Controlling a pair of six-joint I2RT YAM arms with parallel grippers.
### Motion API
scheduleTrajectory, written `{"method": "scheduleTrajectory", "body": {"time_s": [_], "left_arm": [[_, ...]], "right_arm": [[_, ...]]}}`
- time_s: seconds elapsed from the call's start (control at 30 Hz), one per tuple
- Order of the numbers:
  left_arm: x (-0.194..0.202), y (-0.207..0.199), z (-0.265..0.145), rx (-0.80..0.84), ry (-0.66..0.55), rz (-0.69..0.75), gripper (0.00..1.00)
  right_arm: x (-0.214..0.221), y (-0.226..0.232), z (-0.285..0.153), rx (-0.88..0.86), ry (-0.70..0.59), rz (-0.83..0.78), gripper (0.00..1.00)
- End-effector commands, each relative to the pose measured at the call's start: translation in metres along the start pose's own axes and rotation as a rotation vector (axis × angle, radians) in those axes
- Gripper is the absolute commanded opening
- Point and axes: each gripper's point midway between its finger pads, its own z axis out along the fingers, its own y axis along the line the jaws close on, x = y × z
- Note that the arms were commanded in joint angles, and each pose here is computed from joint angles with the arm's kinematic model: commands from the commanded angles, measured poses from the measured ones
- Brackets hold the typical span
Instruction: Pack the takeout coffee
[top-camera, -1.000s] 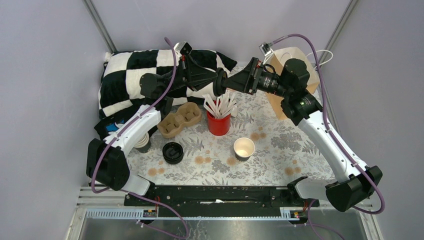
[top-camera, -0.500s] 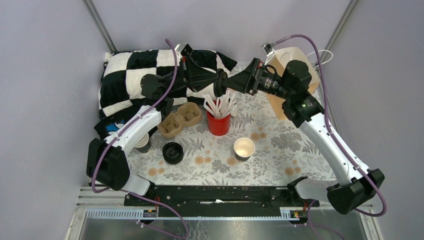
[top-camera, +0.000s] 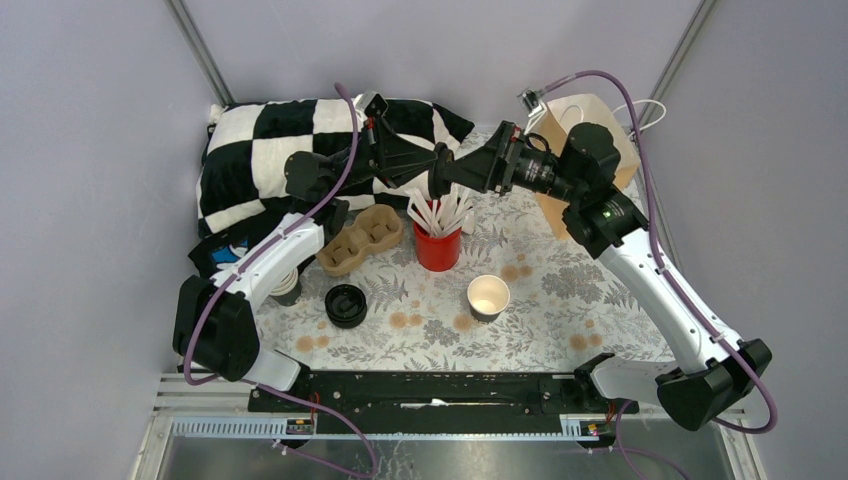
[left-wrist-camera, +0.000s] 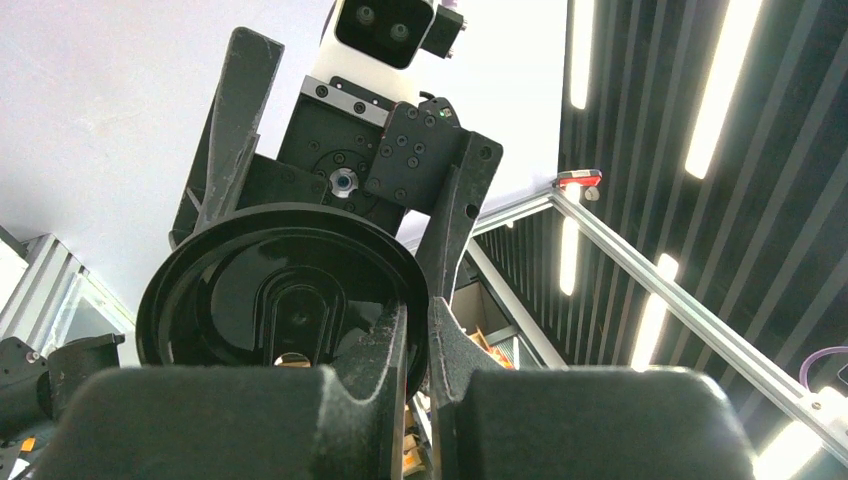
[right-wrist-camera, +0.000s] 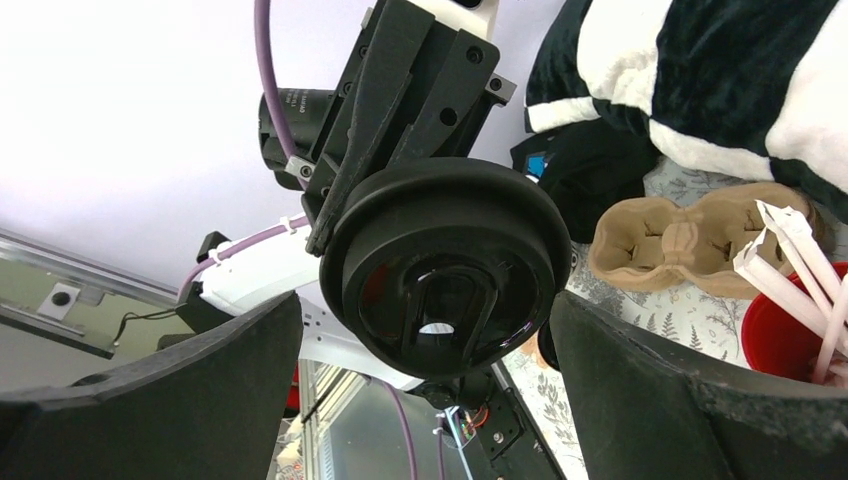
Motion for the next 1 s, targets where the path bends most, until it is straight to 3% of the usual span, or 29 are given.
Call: {"method": "scheduleTrajectory", "body": {"time_s": [0.0, 0.33, 0.5, 0.67, 0.97], "left_arm": [[0.002, -0.003, 0.000, 0.013, 0.004, 0.048, 0.00], [0.003, -0.001, -0.001, 0.009, 0.002, 0.043, 0.00], [0.003, 0.000, -0.002, 0.011, 0.000, 0.039, 0.00], [0.003, -0.001, -0.002, 0.015, 0.001, 0.040, 0.00], [0.005, -0.003, -0.002, 0.022, 0.005, 0.042, 0.00]], "right_arm": [[-0.002, 0.023, 0.003, -0.031, 0.002, -0.071, 1.00], [-0.005, 0.025, 0.000, -0.023, -0.027, -0.092, 0.88], [-0.007, 0.023, -0.004, -0.003, -0.061, -0.085, 0.99], [-0.011, 0.025, -0.004, -0.013, -0.087, -0.077, 0.93], [-0.012, 0.023, -0.004, -0.005, -0.101, -0.058, 0.94]]}}
